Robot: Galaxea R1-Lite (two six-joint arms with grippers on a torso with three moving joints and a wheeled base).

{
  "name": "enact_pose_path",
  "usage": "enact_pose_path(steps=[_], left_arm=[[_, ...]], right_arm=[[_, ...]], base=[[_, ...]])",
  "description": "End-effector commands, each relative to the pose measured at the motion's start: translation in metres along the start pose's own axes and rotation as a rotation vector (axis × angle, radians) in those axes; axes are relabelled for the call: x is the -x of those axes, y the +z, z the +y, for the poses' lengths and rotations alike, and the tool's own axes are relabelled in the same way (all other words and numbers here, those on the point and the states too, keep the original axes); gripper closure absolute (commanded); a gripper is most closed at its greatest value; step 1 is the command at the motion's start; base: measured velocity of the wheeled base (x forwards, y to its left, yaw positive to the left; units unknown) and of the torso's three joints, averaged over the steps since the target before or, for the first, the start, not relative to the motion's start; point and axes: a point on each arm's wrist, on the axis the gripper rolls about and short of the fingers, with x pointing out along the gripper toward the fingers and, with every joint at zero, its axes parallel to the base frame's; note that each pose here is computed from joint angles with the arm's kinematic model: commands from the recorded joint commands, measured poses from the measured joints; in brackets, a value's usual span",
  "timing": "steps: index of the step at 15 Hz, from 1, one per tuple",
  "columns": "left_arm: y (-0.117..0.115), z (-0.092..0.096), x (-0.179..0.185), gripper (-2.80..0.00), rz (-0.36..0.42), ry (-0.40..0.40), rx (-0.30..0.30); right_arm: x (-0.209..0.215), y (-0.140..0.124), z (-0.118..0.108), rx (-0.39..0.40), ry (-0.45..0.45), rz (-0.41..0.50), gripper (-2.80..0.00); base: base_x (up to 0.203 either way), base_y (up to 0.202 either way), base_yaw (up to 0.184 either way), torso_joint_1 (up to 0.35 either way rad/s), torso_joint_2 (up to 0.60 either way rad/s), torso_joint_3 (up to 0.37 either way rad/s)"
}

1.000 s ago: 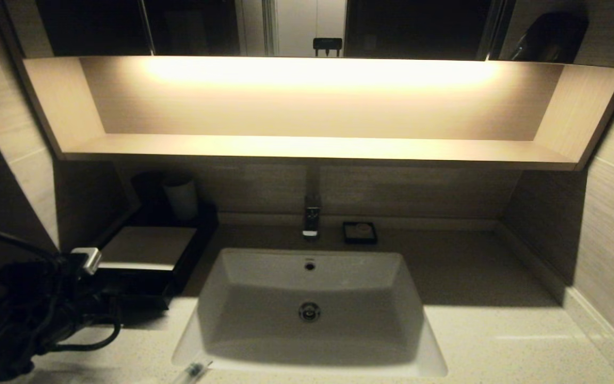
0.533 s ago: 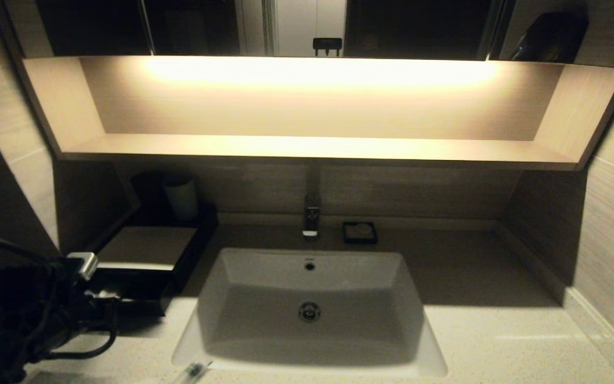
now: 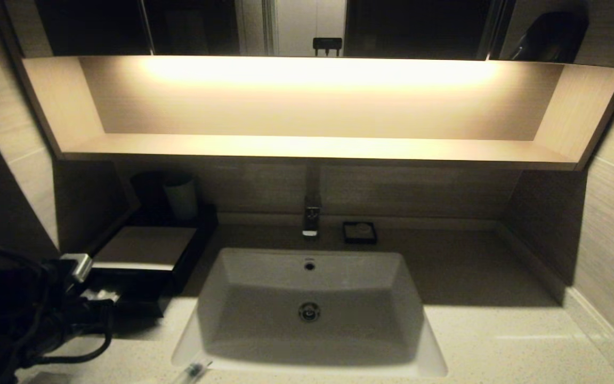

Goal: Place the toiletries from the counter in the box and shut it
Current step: Open the drawer

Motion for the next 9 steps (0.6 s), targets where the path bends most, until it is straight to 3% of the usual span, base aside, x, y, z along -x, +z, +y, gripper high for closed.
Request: enact_pose_path(steps=[1, 9], left_arm=[[0.0007, 0.0008, 0.0034, 0.00, -0.011, 0.005, -0.002], [0.0029, 0.0036, -0.0007, 0.00, -0.018, 0.010, 0.002]], right_arm=[[0.0000, -0.0001, 0.0000, 0.000, 0.000, 0.000, 0.00], [0.0000, -0.0001, 0.0000, 0.000, 0.000, 0.000, 0.00]], base=[[0.000, 0.000, 0.000, 0.000, 0.00, 0.000], [0.000, 0.000, 0.000, 0.000, 0.00, 0.000]])
